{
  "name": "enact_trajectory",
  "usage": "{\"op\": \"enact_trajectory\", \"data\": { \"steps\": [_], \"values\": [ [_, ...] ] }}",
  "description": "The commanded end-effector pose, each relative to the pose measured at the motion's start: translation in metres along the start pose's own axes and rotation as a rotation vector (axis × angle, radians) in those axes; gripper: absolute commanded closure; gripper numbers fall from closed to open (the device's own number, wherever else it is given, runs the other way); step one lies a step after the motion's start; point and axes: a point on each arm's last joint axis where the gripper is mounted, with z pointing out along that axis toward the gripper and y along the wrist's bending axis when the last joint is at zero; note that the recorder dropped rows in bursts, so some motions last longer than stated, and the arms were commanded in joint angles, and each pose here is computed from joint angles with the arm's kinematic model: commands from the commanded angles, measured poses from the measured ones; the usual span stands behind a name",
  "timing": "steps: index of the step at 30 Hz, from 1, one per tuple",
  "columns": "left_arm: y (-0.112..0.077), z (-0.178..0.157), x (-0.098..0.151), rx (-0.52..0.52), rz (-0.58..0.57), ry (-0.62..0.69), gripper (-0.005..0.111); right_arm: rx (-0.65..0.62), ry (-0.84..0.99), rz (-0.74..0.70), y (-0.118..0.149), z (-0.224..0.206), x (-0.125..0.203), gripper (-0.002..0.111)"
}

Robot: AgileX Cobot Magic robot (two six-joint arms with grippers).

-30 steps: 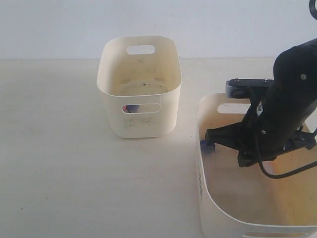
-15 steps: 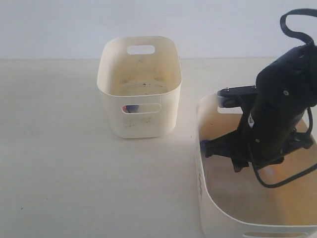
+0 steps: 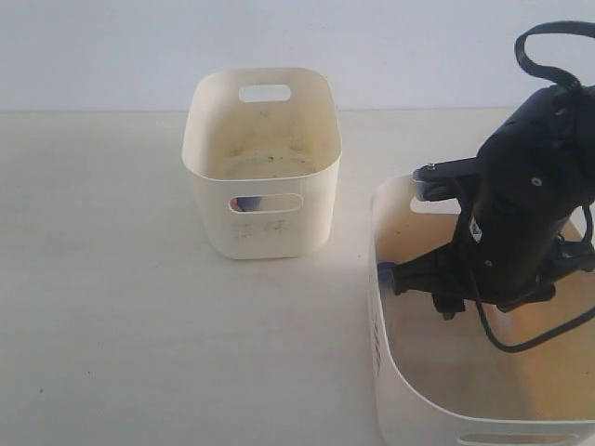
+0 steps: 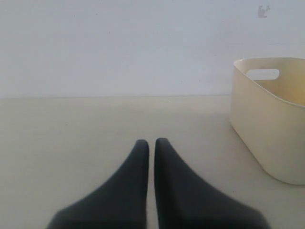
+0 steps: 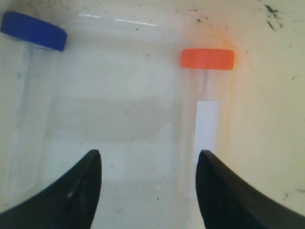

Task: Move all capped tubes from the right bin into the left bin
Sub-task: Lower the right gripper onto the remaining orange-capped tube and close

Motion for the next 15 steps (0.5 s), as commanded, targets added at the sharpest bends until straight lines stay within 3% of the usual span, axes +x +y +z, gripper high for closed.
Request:
{"op": "enact_trajectory", "data": {
  "steps": [1,13,15],
  "values": [
    [-0.0004,0.0002,-0.0011,0.008,-0.007,-0.005,0.103,0.040,0.019,-0.018,-0.0054,0.0002,0.0022,0.055],
    [-0.0004,0.0002,-0.0011,0.008,-0.007,-0.005,0.103,0.033,0.007,-0.021,-0.0048,0.0002,0.0011,0.055],
    [-0.0004,0.0002,-0.0011,0.008,-0.007,-0.005,0.103,0.032,0.006,-0.023,-0.0047,0.0002,0.0009,0.050]
  ]
}}
